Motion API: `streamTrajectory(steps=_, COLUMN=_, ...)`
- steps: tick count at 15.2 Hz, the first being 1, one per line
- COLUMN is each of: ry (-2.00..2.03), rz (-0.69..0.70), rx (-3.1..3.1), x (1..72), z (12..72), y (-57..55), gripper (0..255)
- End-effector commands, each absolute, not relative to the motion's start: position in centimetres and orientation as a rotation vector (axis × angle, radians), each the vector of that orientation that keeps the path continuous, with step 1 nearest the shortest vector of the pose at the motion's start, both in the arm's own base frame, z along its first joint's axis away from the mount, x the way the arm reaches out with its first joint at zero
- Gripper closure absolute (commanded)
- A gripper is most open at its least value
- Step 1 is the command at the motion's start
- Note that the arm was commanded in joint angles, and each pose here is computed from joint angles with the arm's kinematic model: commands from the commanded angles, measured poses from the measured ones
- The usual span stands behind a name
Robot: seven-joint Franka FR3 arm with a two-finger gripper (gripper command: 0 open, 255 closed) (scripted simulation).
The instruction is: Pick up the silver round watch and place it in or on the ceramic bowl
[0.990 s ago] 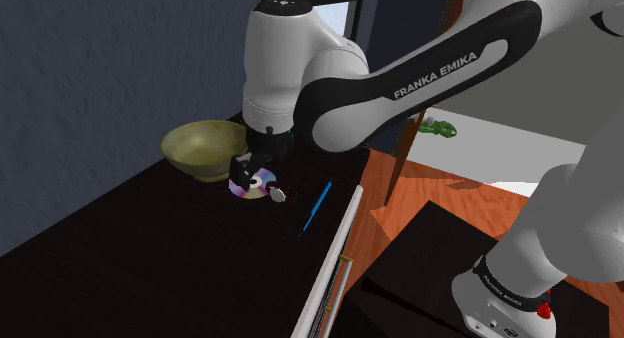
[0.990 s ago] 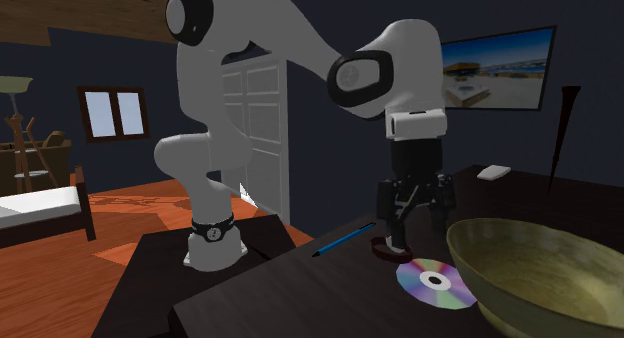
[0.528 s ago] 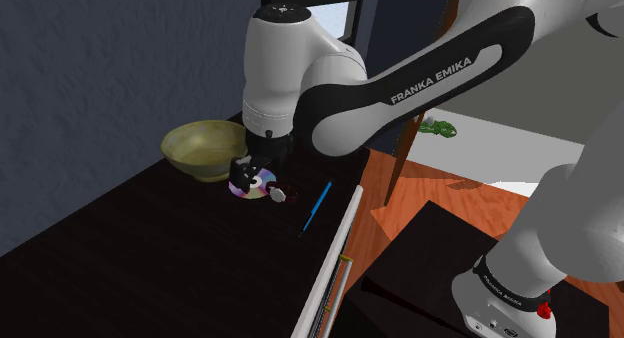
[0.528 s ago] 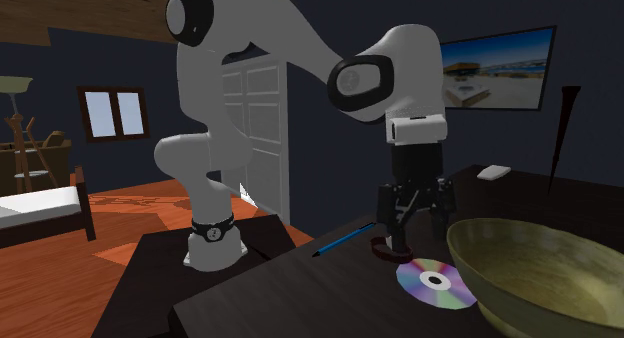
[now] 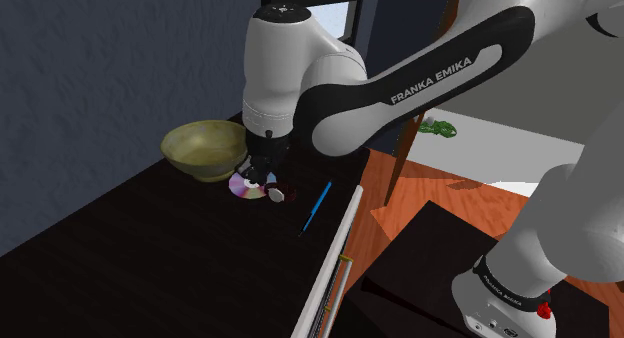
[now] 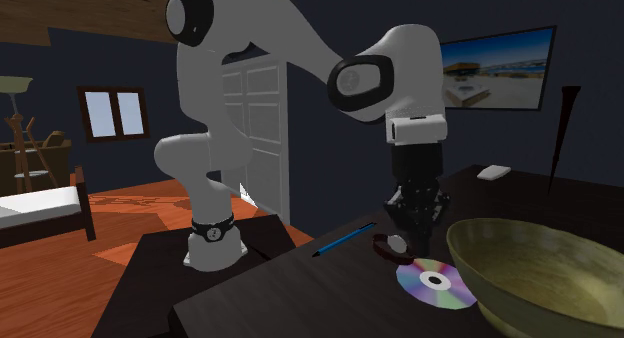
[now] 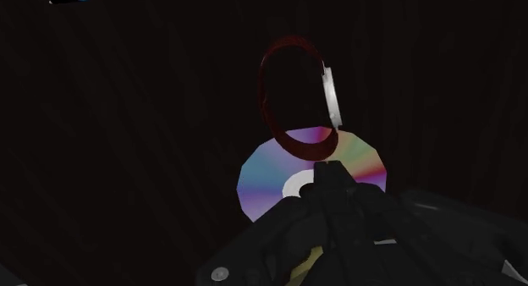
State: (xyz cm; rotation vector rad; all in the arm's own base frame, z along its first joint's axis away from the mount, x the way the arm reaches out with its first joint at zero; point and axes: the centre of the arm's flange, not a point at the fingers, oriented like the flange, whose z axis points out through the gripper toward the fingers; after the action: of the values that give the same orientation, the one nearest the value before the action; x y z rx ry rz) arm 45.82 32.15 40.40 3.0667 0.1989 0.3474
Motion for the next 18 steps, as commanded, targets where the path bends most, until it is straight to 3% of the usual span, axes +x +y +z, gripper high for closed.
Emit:
streamTrajectory(steps=1, ry=0.199, rz=0.347, rx=3.067, x=45.8, z=40.4, y=32.2, gripper=255)
streamTrajectory(steps=3, ry=0.199, rz=0.347, rx=3.067, x=45.8, z=40.4, y=32.2, gripper=255)
streamTrajectory(steps=4, ry=0.199, rz=0.347, rx=3.067, x=45.8, z=40.4, y=32.2, gripper=0)
streamTrajectory(steps=8, ry=0.615, rz=0.219, rx=3.211, x=43.6, z=43.7, y=28.1, gripper=0)
streamTrajectory(steps=18, ry=0.634, rz=0.213, rx=3.216, x=44.0, z=39.9, y=28.5, gripper=0)
